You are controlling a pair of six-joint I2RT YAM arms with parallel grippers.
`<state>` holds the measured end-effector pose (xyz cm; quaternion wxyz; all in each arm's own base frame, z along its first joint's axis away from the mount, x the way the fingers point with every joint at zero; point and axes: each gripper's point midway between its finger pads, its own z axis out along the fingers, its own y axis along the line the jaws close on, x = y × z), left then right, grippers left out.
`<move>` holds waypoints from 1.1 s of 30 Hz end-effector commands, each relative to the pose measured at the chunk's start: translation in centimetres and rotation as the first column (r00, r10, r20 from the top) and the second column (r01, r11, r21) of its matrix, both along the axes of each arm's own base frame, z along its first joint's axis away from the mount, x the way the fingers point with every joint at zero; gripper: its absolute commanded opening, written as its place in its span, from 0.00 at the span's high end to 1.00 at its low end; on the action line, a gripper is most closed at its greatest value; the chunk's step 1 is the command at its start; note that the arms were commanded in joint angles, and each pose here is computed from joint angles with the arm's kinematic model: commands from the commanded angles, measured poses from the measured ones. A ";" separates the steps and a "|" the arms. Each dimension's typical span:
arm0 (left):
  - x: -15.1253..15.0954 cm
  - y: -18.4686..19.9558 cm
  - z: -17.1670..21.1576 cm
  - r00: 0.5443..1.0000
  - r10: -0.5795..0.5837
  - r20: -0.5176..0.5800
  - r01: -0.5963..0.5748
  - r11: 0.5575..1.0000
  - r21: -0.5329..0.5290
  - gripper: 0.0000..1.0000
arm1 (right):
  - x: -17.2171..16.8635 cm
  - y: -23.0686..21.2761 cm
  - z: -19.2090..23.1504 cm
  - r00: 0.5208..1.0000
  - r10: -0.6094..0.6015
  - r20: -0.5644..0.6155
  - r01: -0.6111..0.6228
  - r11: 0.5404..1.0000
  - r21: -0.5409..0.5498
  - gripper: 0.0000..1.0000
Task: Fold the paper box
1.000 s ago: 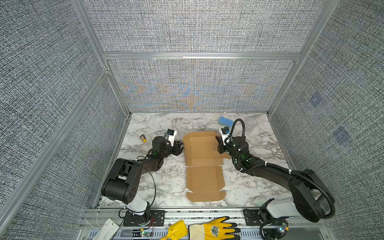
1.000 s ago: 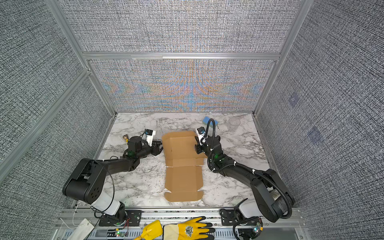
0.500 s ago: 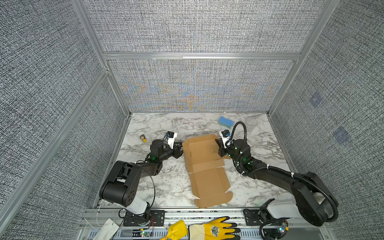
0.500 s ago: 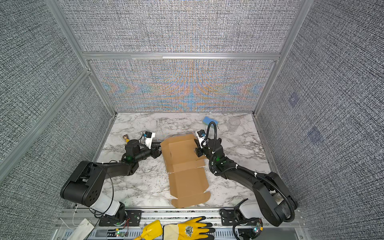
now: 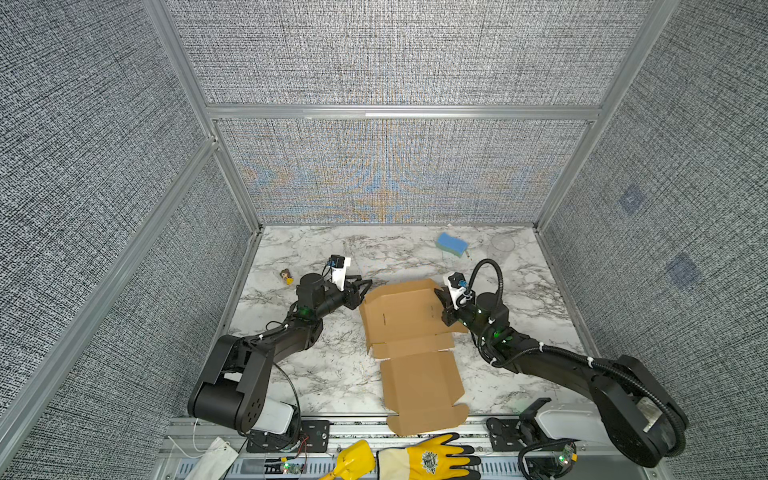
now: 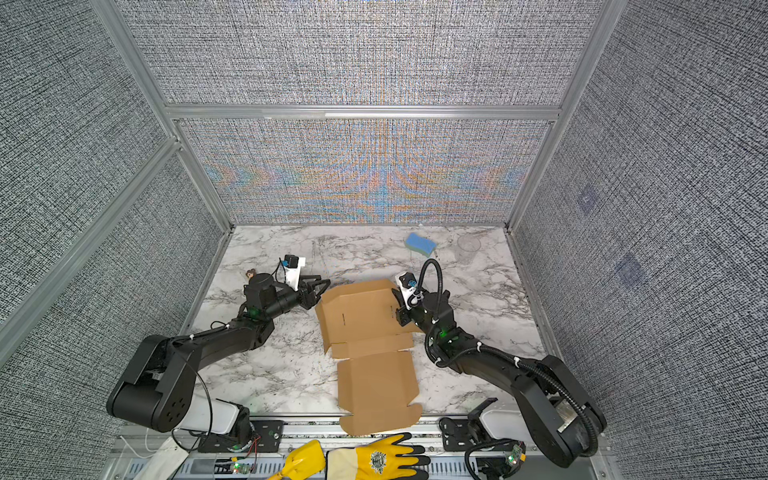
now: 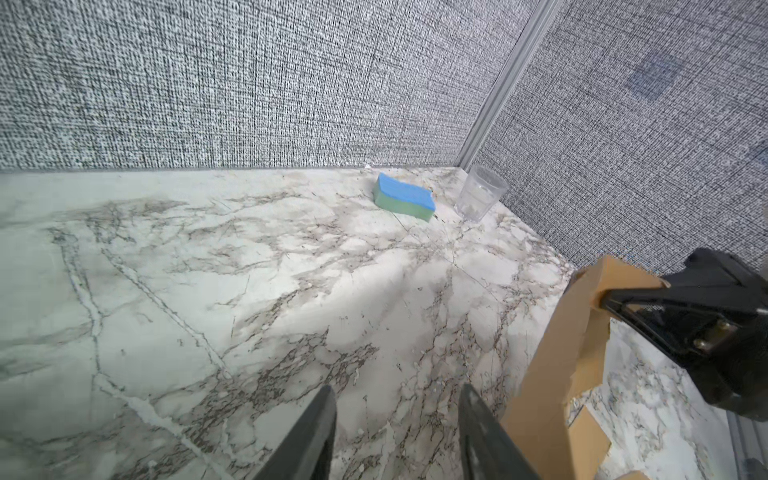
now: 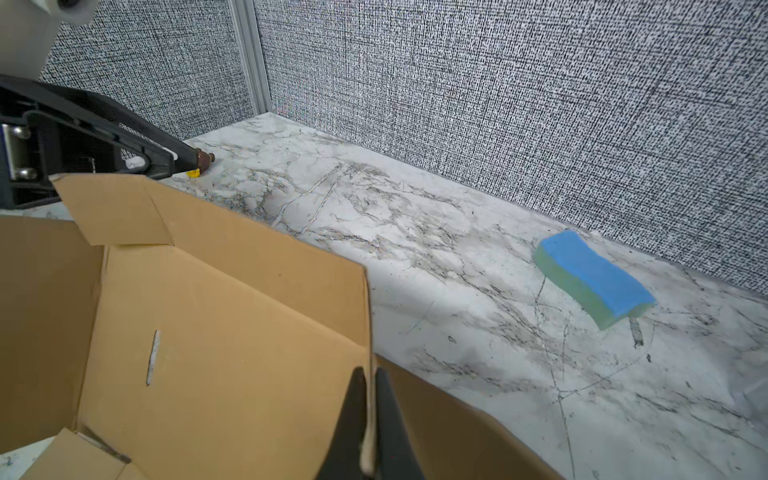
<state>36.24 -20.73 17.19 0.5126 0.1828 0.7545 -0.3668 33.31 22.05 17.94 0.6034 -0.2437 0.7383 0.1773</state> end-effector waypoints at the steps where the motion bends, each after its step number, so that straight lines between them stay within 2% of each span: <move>1: 1.4 0.4 1.0 0.999 0.044 0.002 -0.044 0.998 0.044 0.50 | 1.0 0.4 2.0 0.998 -0.012 0.064 0.010 1.000 0.019 1.00; 5: 3.4 0.1 2.9 0.999 0.046 0.020 -0.048 0.992 0.114 0.50 | 2.8 1.0 2.7 0.996 -0.030 0.081 0.029 1.000 0.010 1.00; 14: 6.1 -2.4 5.2 0.991 -0.129 0.029 0.116 0.956 0.268 0.50 | 7.7 1.8 3.9 0.994 -0.056 0.099 0.048 0.996 0.082 1.00; 21: 8.1 -3.1 4.2 0.984 -0.177 0.007 0.159 0.899 0.408 0.50 | 10.1 2.6 4.1 0.995 -0.015 0.097 0.004 0.993 0.116 1.00; 29: 9.0 -5.2 2.5 0.970 -0.241 -0.040 0.224 0.809 0.543 0.50 | 10.6 3.3 3.7 0.995 0.024 0.097 -0.034 0.994 0.107 1.00; 33: 8.7 -6.2 2.0 0.966 -0.253 -0.047 0.232 0.776 0.586 0.56 | 10.7 3.3 3.2 0.996 0.024 0.089 -0.033 0.994 0.103 1.00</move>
